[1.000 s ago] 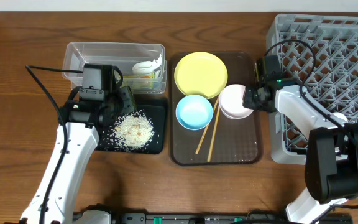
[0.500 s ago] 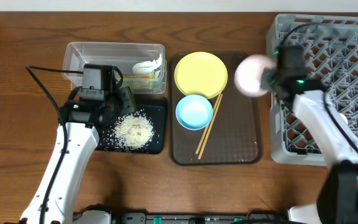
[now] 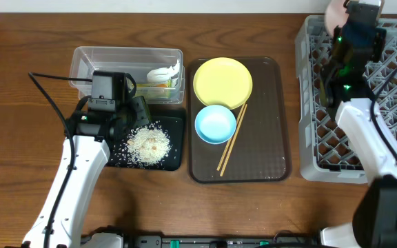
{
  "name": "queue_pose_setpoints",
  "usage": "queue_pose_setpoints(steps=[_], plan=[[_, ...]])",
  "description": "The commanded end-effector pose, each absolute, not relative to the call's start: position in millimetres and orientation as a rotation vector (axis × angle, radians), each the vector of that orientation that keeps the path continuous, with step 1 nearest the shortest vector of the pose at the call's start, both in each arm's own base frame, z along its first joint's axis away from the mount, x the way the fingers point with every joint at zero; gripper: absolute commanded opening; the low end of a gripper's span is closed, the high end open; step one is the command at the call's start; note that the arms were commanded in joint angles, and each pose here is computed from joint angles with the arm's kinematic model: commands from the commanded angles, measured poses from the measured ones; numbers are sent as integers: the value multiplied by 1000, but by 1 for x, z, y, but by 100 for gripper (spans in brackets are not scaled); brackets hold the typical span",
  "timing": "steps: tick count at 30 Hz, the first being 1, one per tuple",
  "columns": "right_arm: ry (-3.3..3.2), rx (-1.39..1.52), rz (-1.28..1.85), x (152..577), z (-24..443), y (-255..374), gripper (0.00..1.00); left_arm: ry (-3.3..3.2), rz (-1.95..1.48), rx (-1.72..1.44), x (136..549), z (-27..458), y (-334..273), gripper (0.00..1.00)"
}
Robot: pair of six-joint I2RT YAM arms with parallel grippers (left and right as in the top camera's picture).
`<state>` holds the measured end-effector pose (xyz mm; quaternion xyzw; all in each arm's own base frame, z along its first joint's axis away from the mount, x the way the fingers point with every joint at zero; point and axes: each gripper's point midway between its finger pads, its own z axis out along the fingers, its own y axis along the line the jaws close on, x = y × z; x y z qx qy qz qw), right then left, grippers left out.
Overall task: Sort waste into correct bins and load items into the dishwasher rack
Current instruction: 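Set the pink bowl into the back of the dish rack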
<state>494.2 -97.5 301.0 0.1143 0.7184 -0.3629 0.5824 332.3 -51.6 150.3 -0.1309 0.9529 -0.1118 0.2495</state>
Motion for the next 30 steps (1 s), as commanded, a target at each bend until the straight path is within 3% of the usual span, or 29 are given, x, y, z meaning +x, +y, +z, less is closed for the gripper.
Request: queue_pose_setpoints(steps=[1,14,30], plan=[[1704,217,-1117,493,288,-127,1,2593,-274,-352,332,151,-47,51],[1746,90,-1129,536,206,-126,1,2602,-272,-354,331,150,-47,51],[1888,55,-1040,541,146,-90,1,2605,-271,-354,330,150,-47,52]])
